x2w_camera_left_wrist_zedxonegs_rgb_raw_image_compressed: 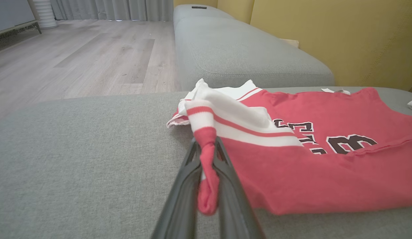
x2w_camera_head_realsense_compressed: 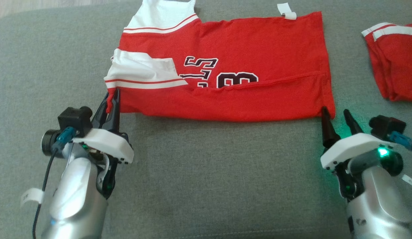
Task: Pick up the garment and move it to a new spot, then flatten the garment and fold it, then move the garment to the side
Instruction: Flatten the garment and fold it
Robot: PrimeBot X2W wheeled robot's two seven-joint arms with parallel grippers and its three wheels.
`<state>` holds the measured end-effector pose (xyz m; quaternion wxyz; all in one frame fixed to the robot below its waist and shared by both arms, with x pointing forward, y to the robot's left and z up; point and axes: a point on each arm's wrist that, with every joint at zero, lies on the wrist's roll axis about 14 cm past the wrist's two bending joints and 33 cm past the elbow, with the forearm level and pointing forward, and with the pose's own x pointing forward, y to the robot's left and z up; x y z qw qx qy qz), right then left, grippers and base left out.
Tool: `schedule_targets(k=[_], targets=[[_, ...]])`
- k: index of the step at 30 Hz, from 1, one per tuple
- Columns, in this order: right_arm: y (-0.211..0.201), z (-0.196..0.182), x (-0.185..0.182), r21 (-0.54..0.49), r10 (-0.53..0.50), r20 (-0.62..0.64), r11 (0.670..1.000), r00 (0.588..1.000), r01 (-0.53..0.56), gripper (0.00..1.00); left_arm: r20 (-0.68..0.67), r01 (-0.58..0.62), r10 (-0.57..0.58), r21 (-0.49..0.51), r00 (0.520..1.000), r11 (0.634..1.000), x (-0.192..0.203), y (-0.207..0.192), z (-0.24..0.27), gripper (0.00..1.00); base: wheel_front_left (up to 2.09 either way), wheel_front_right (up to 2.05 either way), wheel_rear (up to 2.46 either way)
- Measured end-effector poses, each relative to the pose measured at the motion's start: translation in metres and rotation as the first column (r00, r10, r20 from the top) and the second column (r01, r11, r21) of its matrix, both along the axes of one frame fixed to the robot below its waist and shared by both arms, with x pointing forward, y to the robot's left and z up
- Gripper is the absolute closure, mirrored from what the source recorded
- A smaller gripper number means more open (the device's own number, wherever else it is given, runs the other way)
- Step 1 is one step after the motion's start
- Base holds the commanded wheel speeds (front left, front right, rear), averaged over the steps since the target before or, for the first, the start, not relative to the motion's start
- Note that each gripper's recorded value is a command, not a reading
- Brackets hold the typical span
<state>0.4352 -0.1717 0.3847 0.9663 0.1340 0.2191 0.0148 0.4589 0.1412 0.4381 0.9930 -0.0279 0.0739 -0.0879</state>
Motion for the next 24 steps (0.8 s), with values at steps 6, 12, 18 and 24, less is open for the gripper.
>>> schedule_targets(k=[6,12,18,24], targets=[[0.008,-0.021,0.006,0.034,0.010,-0.087,0.999,0.996,-0.007,0.00,0.004,0.003,-0.003,0.002,1.000,1.000,-0.003,0.000,-0.002,1.00,0.00,0.00,0.00],[0.014,-0.024,0.018,0.022,0.036,-0.098,0.999,0.995,-0.034,1.00,-0.005,0.004,-0.004,0.003,1.000,1.000,-0.003,-0.001,-0.006,1.00,0.00,0.00,0.00],[0.014,-0.022,0.019,-0.026,0.053,-0.070,0.998,0.996,-0.055,1.00,-0.015,0.001,-0.001,0.006,1.000,1.000,-0.005,0.001,-0.008,1.00,0.00,0.00,0.00],[0.009,-0.009,0.016,-0.105,0.072,-0.021,0.992,0.997,-0.074,1.00,-0.020,-0.004,0.004,0.009,1.000,1.000,-0.014,0.003,-0.006,1.00,0.00,0.00,0.00]])
